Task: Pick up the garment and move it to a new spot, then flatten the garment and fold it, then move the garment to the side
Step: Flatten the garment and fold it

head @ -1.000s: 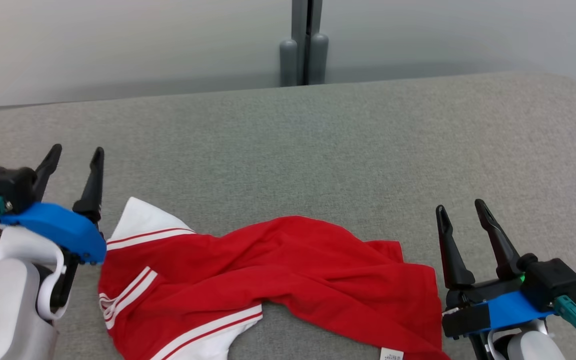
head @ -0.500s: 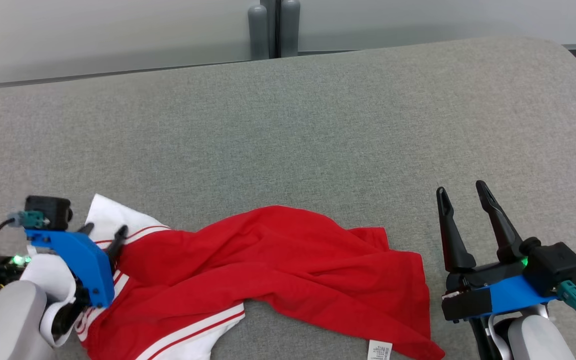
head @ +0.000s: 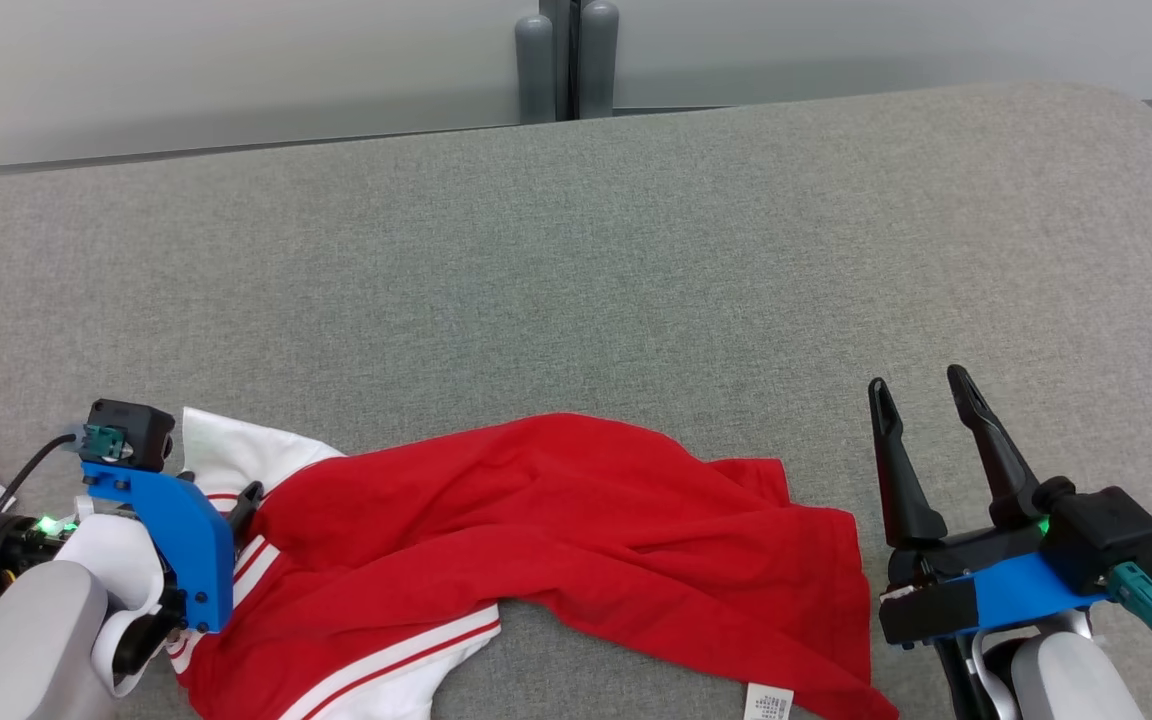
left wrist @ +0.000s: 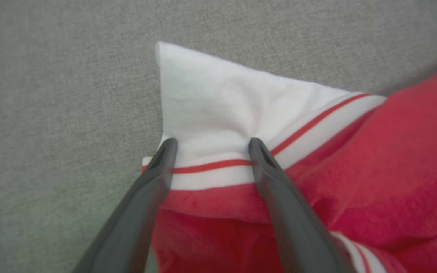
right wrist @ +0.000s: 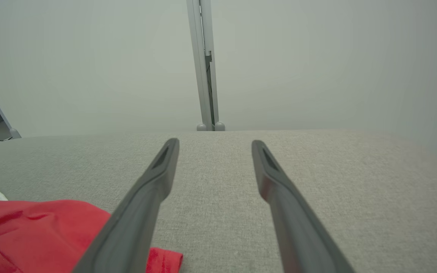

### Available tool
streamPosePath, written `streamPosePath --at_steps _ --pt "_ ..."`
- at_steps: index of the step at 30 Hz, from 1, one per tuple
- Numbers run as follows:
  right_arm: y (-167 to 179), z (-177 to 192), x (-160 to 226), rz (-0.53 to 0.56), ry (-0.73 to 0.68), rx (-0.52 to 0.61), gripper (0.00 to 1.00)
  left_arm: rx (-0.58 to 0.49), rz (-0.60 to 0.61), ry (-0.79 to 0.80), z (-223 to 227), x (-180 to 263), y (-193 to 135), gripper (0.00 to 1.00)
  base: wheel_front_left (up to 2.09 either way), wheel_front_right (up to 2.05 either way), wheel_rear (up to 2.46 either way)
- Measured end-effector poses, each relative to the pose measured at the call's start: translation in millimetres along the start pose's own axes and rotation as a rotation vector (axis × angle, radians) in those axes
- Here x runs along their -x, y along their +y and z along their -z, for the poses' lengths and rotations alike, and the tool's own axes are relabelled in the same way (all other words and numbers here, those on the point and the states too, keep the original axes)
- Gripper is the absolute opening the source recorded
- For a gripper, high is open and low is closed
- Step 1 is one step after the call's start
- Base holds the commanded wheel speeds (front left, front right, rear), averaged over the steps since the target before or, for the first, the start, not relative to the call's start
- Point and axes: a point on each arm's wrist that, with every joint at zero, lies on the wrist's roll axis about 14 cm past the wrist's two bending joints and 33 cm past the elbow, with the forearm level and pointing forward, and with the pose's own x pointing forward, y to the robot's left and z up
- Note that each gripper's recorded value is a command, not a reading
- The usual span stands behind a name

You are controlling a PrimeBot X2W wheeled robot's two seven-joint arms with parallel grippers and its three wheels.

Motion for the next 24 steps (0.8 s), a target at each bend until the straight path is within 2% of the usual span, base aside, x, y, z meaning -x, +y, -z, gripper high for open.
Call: streamPosePath --at_steps 1,3,4,7,10,17,24 --pt "1 0 0 -0.002 0.001 0.000 1.00 -0.001 0.002 0.003 0 -1 -1 1.00 0.00 0.00 0.00" --pt "1 1 0 -0.004 0.004 -0.001 1.00 0.007 0.007 0.008 2 -3 -5 0.67 0.00 0.00 0.00" --pt "1 2 0 -0.005 0.006 -0.001 1.00 -0.002 0.008 0.013 3 -3 -6 0.00 0.00 0.00 0.00" --pt "1 2 1 -0.006 0.009 0.001 1.00 -0.022 0.005 0.001 1 -5 -8 0.00 0.00 0.00 0.00" --pt "-1 3 0 -0.005 0.010 0.008 1.00 -0.035 -0.018 -0.080 -15 -5 -2 0.00 0.00 0.00 0.00" --pt "-4 4 -3 -0.002 0.012 0.014 1.00 -0.084 -0.079 -0.381 -110 6 12 0.00 0.00 0.00 0.00" --pt "-15 2 -10 0.019 0.003 0.035 1.00 -0.140 -0.115 -0.597 -188 11 18 0.00 0.00 0.00 0.00"
